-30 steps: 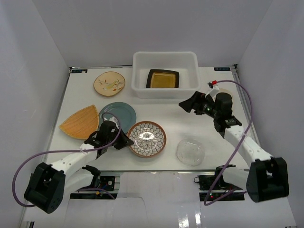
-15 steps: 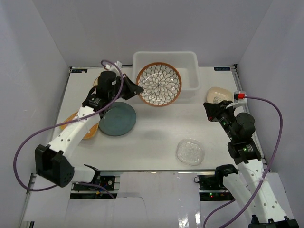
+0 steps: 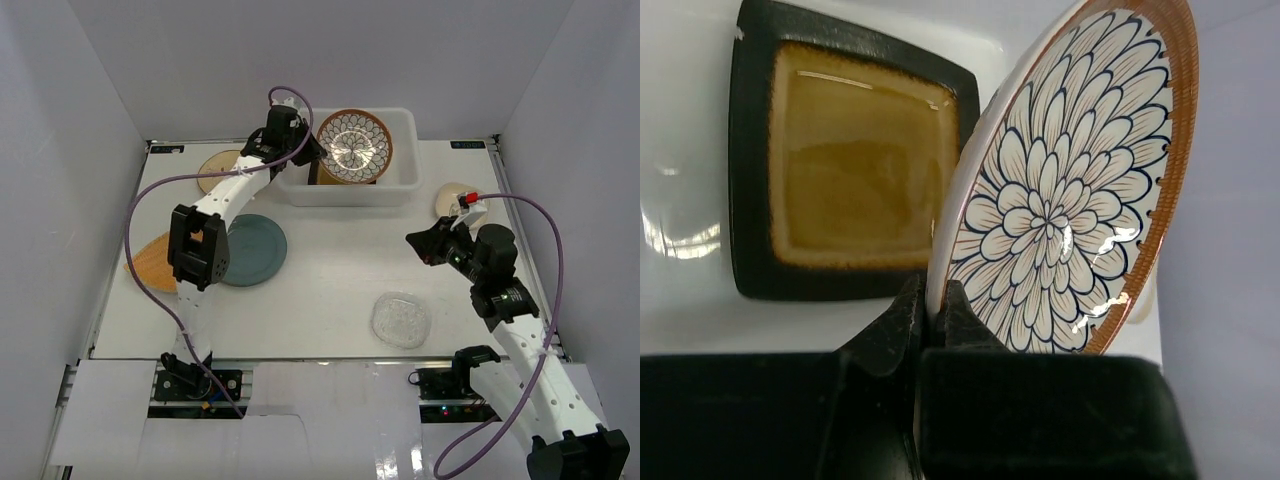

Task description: Place the plates into the plastic bin on the countertop

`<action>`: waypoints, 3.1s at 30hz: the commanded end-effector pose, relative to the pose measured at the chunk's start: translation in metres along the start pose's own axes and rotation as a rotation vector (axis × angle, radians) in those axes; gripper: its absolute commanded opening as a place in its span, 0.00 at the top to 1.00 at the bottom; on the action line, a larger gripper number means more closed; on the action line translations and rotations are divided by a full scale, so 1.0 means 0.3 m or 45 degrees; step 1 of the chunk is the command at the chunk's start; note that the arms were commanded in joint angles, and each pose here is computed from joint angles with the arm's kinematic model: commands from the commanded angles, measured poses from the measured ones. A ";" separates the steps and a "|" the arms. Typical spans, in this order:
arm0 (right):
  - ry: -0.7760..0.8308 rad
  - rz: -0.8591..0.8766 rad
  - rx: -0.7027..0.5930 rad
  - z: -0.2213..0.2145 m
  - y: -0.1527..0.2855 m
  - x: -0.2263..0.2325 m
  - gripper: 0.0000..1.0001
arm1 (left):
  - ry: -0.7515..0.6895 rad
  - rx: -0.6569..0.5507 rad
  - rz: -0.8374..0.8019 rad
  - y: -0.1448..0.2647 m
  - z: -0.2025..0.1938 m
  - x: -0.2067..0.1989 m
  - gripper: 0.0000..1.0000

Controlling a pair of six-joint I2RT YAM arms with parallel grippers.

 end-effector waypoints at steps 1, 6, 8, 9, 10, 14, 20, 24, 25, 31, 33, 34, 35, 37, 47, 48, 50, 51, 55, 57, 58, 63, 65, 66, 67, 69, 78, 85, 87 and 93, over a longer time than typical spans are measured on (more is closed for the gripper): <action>0.046 0.101 0.000 0.014 0.003 0.050 0.87 | -0.063 -0.237 -0.231 0.055 0.235 -0.222 1.00; 0.039 0.086 0.023 -0.002 -0.009 0.038 0.84 | -0.085 -0.250 -0.165 -0.042 0.248 -0.169 1.00; 0.046 0.075 0.021 0.003 -0.011 0.033 0.83 | -0.084 -0.248 -0.156 -0.078 0.237 -0.142 1.00; 0.046 0.073 0.018 0.011 -0.014 0.034 0.83 | -0.085 -0.248 -0.153 -0.089 0.236 -0.134 1.00; 0.047 0.070 0.023 0.009 -0.015 0.032 0.82 | -0.085 -0.246 -0.153 -0.101 0.232 -0.128 1.00; 0.031 0.055 0.030 0.010 -0.029 0.023 0.77 | -0.080 -0.196 -0.136 -0.168 0.187 -0.071 0.87; -0.016 0.040 0.058 -0.018 -0.059 0.007 0.70 | -0.049 -0.164 -0.159 -0.195 0.150 -0.042 0.65; -0.078 0.023 0.096 -0.066 -0.080 -0.009 0.61 | -0.045 -0.150 -0.163 -0.191 0.144 -0.033 0.52; -0.097 0.031 0.077 -0.063 -0.087 -0.006 0.58 | -0.045 -0.146 -0.156 -0.189 0.140 -0.025 0.49; -0.203 0.071 0.151 -0.170 -0.161 0.010 0.31 | -0.084 -0.200 -0.217 -0.082 0.222 -0.093 0.09; -0.220 0.076 0.209 -0.223 -0.209 0.030 0.22 | -0.126 -0.235 -0.206 -0.045 0.252 -0.100 0.03; -0.248 0.053 0.243 -0.257 -0.238 0.027 0.21 | -0.140 -0.258 -0.198 -0.007 0.272 -0.110 0.02; -0.258 0.059 0.248 -0.270 -0.254 0.039 0.18 | -0.173 -0.279 -0.183 0.014 0.287 -0.107 0.02; -0.272 0.127 0.231 -0.286 -0.292 0.099 0.17 | -0.196 -0.328 -0.143 0.050 0.324 -0.093 0.02; -0.562 0.276 0.338 -0.493 -0.515 0.333 0.20 | -0.145 -0.487 0.105 0.349 0.441 0.175 0.02; -0.562 0.301 0.367 -0.525 -0.527 0.375 0.22 | -0.131 -0.527 0.106 0.405 0.458 0.182 0.03; -0.609 0.291 0.419 -0.586 -0.585 0.405 0.24 | -0.064 -0.504 0.226 0.435 0.421 0.347 0.04; -0.621 0.311 0.435 -0.607 -0.597 0.434 0.26 | -0.028 -0.497 0.274 0.461 0.416 0.404 0.04; -0.757 0.266 0.479 -0.693 -0.668 0.439 0.30 | 0.242 -0.481 0.423 0.590 0.378 0.739 0.04; -0.782 0.268 0.477 -0.690 -0.716 0.456 0.30 | 0.324 -0.461 0.388 0.604 0.356 0.803 0.04; -0.792 0.236 0.502 -0.726 -0.739 0.443 0.30 | 0.389 -0.448 0.417 0.614 0.333 0.882 0.04; -0.861 0.155 0.514 -0.763 -0.826 0.435 0.30 | 0.613 -0.405 0.338 0.586 0.346 1.010 0.04; -0.866 0.118 0.517 -0.780 -0.852 0.427 0.32 | 0.669 -0.392 0.344 0.554 0.363 1.079 0.04; -0.849 0.075 0.542 -0.802 -0.856 0.409 0.32 | 0.677 -0.381 0.355 0.543 0.369 1.101 0.04; -0.827 0.065 0.548 -0.806 -0.859 0.413 0.32 | 0.706 -0.337 0.379 0.504 0.344 1.149 0.04; -0.781 0.041 0.541 -0.806 -0.872 0.413 0.34 | 0.693 -0.321 0.347 0.480 0.384 1.148 0.04; -0.762 -0.017 0.597 -0.857 -0.915 0.410 0.46 | 0.714 -0.278 0.319 0.365 0.401 1.223 0.07; -0.670 -0.028 0.508 -0.790 -0.848 0.355 0.91 | 0.664 -0.242 0.352 0.277 0.387 1.237 0.08; -0.672 0.087 0.413 -0.675 -0.807 0.382 0.92 | 0.651 -0.226 0.352 0.249 0.378 1.230 0.09; -0.627 0.275 0.311 -0.470 -0.567 0.344 0.92 | 0.651 -0.202 0.353 0.195 0.361 1.244 0.14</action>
Point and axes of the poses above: each gripper's point midway between its finger pads, its own y axis back along the fingers, its own x axis along the line the jaws close on, z = x × y, the point moved 1 cm from there along y, back along the fingers, and after that the axes turned 5 degrees about y, right-handed, at the moved point
